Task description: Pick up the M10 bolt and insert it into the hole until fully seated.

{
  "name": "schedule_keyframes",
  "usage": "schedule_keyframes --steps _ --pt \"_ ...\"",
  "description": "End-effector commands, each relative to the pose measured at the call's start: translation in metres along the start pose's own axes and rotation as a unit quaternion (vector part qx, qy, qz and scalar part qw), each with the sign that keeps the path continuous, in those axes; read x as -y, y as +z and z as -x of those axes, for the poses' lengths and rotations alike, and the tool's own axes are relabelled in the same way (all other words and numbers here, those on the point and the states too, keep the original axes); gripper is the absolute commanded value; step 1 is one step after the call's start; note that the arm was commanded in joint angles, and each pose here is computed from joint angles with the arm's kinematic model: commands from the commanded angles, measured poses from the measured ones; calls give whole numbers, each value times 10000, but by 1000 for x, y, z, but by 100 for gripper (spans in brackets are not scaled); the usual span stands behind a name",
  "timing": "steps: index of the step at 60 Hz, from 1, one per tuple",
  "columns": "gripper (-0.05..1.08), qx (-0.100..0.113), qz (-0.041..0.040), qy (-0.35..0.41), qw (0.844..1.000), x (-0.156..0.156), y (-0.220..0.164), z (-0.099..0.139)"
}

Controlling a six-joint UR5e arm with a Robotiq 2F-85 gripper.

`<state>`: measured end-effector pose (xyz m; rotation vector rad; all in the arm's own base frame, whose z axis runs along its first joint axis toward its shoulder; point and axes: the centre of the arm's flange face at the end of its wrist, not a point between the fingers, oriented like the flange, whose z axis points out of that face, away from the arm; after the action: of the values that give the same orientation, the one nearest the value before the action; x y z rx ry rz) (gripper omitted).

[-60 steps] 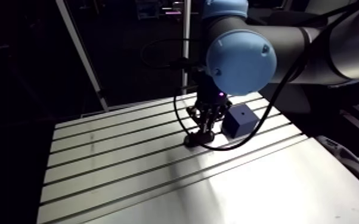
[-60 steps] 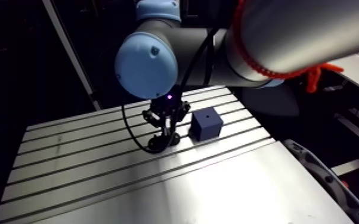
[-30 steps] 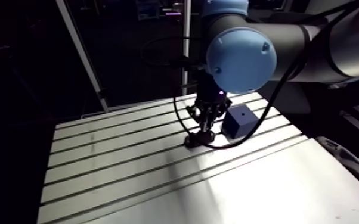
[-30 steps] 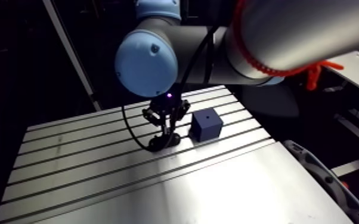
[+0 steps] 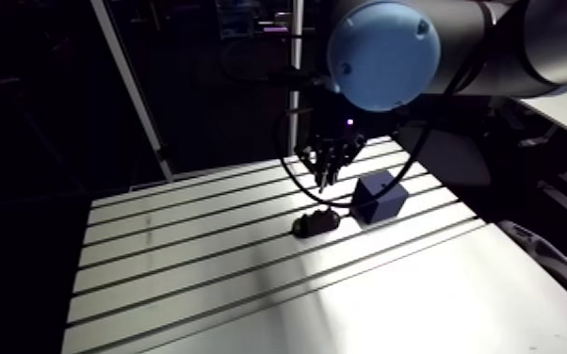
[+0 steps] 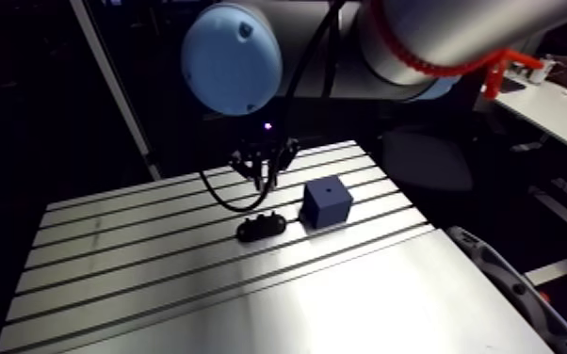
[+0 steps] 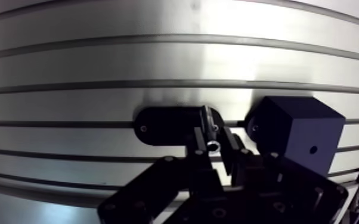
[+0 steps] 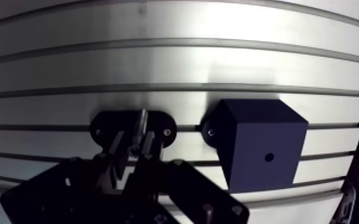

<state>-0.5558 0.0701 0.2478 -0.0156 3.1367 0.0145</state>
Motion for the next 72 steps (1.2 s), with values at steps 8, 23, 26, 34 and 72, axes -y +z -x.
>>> schedule_keyframes --steps 8,23,26,34,72 --pt "103 -24 -42 -8 10000 -7 -56 -20" --pt "107 209 -100 81 9997 -16 -91 -30" --pt "107 320 -135 88 9994 -17 -99 -32" --pt "107 672 -257 107 9974 -21 -113 -34" --pt "108 1365 -144 405 9897 -91 -80 -41"
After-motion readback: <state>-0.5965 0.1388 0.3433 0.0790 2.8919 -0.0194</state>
